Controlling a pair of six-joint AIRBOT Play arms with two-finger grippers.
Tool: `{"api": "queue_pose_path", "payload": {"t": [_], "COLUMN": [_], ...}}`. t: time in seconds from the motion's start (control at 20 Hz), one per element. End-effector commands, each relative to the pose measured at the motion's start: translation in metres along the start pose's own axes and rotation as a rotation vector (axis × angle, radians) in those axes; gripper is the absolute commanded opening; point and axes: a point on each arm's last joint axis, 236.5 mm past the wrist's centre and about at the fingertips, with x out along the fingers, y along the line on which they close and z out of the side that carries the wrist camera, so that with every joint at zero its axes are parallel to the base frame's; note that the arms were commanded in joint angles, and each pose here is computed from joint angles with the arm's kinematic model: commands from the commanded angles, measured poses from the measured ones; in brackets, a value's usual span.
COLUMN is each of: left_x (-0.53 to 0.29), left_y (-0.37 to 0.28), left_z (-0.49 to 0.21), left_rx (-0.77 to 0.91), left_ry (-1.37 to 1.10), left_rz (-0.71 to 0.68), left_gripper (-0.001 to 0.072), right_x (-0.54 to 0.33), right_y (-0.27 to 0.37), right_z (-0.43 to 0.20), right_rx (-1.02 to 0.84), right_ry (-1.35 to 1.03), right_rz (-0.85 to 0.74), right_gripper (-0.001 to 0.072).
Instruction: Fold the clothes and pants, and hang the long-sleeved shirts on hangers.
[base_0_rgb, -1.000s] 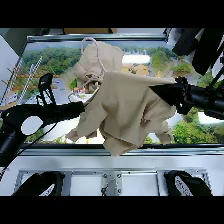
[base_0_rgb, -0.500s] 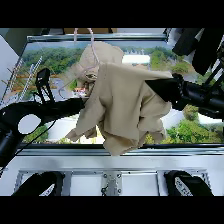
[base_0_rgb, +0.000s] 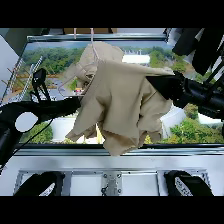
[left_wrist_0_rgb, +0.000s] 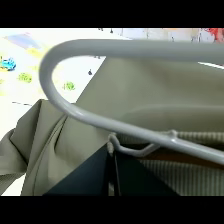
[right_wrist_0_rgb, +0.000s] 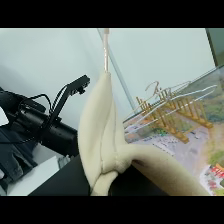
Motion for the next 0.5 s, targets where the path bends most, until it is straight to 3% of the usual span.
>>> {"api": "queue_pose_path", "payload": {"t": [0.0, 0.45], "left_x": [0.000, -0.016], "left_y": [0.010, 0.031], "left_z": [0.005, 0.033], "left_rx": [-0.014, 0.008], "left_ry": [0.002, -0.055], "left_rz": [0.013, 0.054], "left_gripper": [0.0018, 0.0018], "right_x": [0.000, -0.001], "right_y": [0.002, -0.008], "right_z": [-0.004, -0.025], "right_rx": [0.002, -0.006], "right_ry": [0.018, 0.107], "right_rz": [0.008, -0.035], "right_gripper": [0.0014, 0.0014]}}
